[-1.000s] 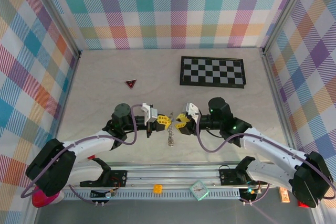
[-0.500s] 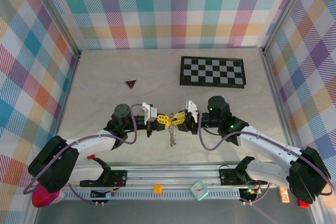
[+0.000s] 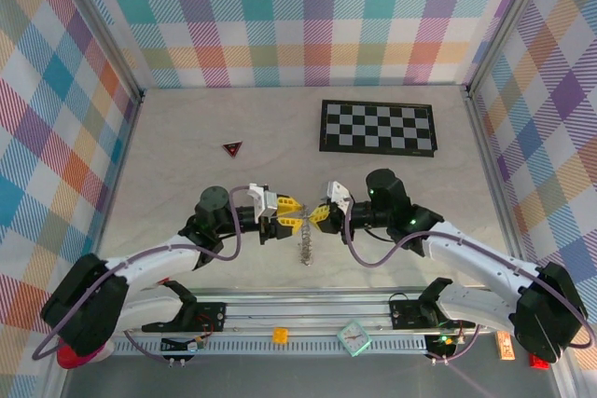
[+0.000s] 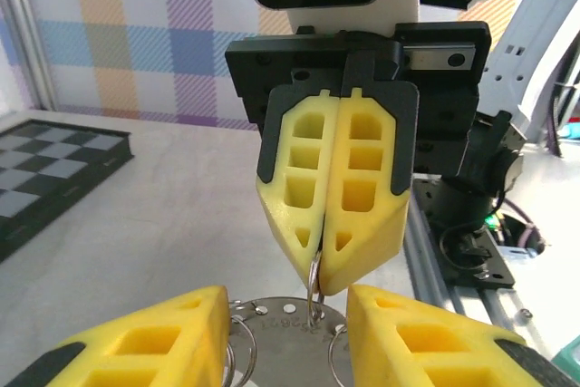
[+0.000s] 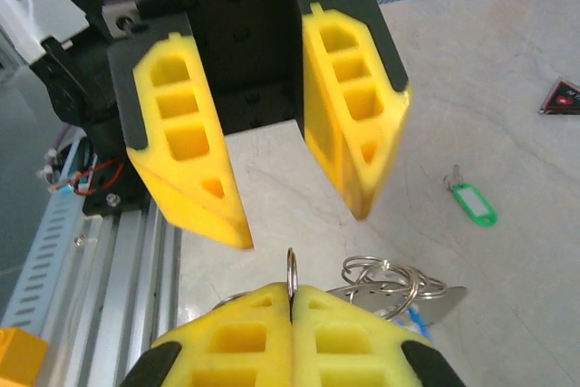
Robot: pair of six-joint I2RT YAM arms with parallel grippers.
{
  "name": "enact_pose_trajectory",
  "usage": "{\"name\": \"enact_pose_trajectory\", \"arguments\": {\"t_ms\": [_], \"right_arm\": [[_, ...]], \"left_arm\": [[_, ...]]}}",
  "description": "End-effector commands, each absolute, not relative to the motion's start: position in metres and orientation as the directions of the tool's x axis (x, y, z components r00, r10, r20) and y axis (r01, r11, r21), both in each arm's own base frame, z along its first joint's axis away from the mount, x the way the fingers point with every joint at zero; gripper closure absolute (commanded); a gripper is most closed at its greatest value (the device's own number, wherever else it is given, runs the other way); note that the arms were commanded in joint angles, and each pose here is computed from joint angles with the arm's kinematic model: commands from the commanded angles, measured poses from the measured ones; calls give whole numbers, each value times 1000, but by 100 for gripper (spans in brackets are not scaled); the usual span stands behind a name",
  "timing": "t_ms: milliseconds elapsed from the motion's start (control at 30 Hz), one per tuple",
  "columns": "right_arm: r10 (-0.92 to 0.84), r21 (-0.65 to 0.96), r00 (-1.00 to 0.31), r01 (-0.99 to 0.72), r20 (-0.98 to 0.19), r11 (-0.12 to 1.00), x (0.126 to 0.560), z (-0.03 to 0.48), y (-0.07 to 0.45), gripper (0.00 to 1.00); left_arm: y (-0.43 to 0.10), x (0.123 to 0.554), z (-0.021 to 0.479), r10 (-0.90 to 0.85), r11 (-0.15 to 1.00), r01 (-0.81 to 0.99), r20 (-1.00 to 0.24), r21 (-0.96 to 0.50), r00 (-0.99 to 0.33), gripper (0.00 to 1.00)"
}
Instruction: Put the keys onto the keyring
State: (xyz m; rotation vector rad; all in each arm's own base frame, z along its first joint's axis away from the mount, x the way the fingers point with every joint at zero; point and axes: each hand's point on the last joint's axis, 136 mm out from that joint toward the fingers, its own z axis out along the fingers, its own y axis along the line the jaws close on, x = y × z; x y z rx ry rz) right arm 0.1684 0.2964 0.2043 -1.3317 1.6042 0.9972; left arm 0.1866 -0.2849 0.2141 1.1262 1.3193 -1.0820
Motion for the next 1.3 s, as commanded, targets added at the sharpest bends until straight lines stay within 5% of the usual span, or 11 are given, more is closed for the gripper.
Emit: {"name": "enact_pose_trajectory", "arguments": {"t_ms": [0, 533, 833, 867, 967, 1267], "right_arm": [[-433, -3, -33, -997, -901, 82, 163, 216, 292, 100], [-579, -68, 59, -998, -813, -5, 164, 221, 305, 100], [-625, -73, 83, -996, -776, -42, 161, 219, 311, 100], [-610, -78, 78, -997, -788, -27, 161, 223, 311, 98], [-528, -74, 49, -997, -848, 27, 164, 240, 302, 67], [-439, -76, 8, -988, -898, 137, 164, 225, 279, 62]], "left_arm": [[-281, 189, 212, 132, 198, 978, -990, 67, 41, 62], [-297, 176, 208, 243, 85, 992, -967, 92, 69, 70], [-298, 175, 203, 271, 63, 993, -959, 102, 81, 100], [-298, 174, 203, 275, 61, 993, -958, 104, 83, 100], [-296, 172, 202, 276, 59, 992, -957, 111, 90, 100], [-294, 162, 209, 209, 59, 935, -920, 349, 330, 100]]}}
